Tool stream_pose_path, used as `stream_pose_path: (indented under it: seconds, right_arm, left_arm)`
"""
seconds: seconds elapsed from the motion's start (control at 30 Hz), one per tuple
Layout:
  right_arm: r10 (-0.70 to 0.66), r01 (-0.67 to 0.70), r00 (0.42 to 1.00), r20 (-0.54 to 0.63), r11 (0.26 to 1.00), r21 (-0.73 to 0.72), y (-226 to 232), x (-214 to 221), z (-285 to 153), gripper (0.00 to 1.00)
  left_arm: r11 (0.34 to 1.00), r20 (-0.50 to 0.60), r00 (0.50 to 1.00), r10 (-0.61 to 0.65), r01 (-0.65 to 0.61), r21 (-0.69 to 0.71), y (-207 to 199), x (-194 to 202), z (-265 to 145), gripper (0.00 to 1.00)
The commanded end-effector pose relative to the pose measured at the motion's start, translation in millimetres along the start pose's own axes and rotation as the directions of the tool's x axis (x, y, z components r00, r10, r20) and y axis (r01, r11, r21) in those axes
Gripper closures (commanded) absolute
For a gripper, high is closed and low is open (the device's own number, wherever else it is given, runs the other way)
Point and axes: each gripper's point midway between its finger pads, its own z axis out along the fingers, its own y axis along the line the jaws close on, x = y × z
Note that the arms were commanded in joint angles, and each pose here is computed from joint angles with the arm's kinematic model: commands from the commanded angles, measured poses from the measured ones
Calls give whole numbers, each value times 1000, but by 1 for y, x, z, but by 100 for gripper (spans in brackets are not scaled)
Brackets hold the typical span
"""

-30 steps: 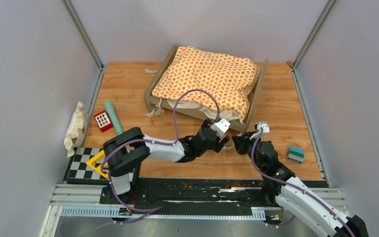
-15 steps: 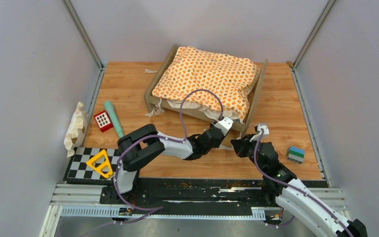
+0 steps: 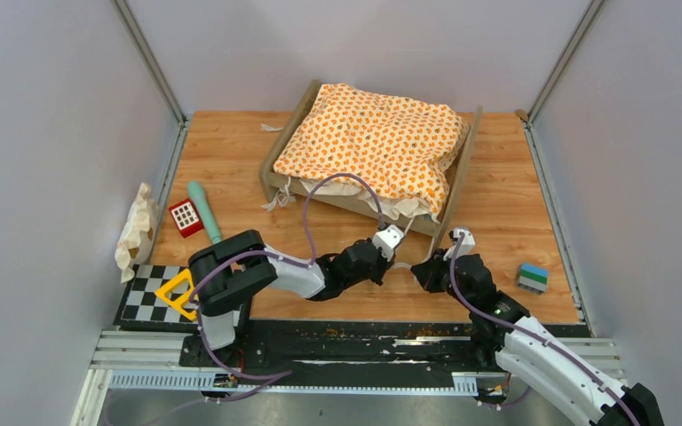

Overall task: Set up the pet bed
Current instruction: Cross the ropes on the bed frame.

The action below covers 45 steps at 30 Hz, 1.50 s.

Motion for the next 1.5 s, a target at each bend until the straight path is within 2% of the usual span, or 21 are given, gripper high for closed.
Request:
stream_pose_path:
  seconds: [0.0,0.37,0.83,1.33,1.47]
  right_arm:
    - [41,-41,998,-55,999,7,6,2,-6,100]
    - [88,-93,986,-138,995,-24,15,15,-16,100]
    - [91,-94,986,-137,995,-17,15,13,-19,99]
    - [70,-71,988,-139,997,2,16,6,-25,98]
    - [48,-63,985,-163,994,-88,36,1,-31,96]
  left_arm:
    - [994,49,998,-43,38,106,-27,-27,-25,100]
    - [987,20,999,-46,42,153,-41,-23,-69,100]
    - [977,-18,998,-55,58,204,-56,-16,-101,100]
    - [974,-48,997,-65,74,216,-53,-5,-125,100]
    - [976,-25,997,-68,72,206,-51,-14,-129,100]
